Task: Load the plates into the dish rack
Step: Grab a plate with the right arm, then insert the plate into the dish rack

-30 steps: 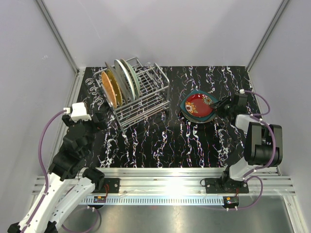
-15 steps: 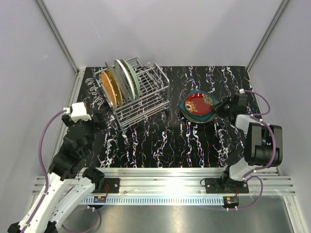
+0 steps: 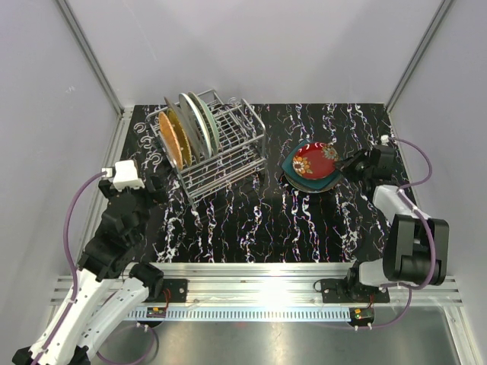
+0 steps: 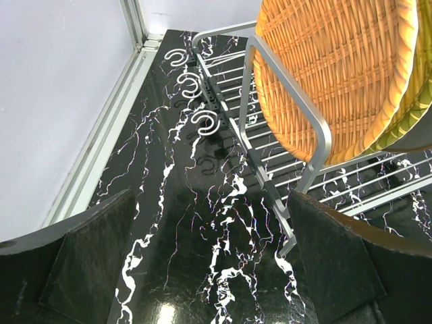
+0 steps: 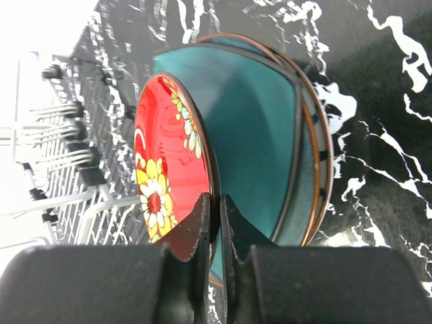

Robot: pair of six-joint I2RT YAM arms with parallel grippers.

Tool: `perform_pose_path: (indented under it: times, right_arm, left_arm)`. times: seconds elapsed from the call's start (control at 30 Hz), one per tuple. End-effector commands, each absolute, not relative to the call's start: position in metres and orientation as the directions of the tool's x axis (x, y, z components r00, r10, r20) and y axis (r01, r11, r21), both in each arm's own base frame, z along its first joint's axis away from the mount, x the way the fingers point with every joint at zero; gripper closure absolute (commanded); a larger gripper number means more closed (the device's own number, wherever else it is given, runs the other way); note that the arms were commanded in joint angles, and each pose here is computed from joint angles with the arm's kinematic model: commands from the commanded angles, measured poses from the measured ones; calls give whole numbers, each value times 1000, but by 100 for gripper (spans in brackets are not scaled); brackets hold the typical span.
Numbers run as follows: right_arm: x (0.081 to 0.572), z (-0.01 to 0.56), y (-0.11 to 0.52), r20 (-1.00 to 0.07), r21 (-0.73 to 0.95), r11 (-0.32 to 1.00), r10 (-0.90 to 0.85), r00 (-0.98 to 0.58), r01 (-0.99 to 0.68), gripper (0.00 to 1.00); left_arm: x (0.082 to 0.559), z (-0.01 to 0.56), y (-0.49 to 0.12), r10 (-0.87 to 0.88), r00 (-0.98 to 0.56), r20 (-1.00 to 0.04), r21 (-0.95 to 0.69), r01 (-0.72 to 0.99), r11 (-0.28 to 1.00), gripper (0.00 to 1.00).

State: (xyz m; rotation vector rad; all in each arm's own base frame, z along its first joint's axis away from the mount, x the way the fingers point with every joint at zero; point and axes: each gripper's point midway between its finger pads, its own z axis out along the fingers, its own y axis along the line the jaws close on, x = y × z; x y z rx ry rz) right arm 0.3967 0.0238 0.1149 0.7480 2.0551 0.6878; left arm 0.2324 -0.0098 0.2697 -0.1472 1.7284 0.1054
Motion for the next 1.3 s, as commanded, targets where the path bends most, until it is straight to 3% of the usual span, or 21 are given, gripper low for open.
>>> perform_pose_path:
  times: [0.0,0.43,0.83,1.27]
  right_arm:
    - [400,177,27,-606,716,689,691,-393,107,100]
    - [366,275,48,-719,677,730,626,-301,-98,100]
    - [349,374,138,-820,572,751,507,-266,-331,100]
    - [368,393,207,-851,518,794,444,-280,-319,100]
  left_arm:
    - [236,276,-7,-53,-131,-990,-28,-185,982,1]
    - [237,274,-5,-47,-135,-990,-19,-201,979,1]
    - [236,275,-1,-43,-131,-990,-14,-218,976,1]
    - [235,277,0,-46,-123,-991,-18,-218,976,1]
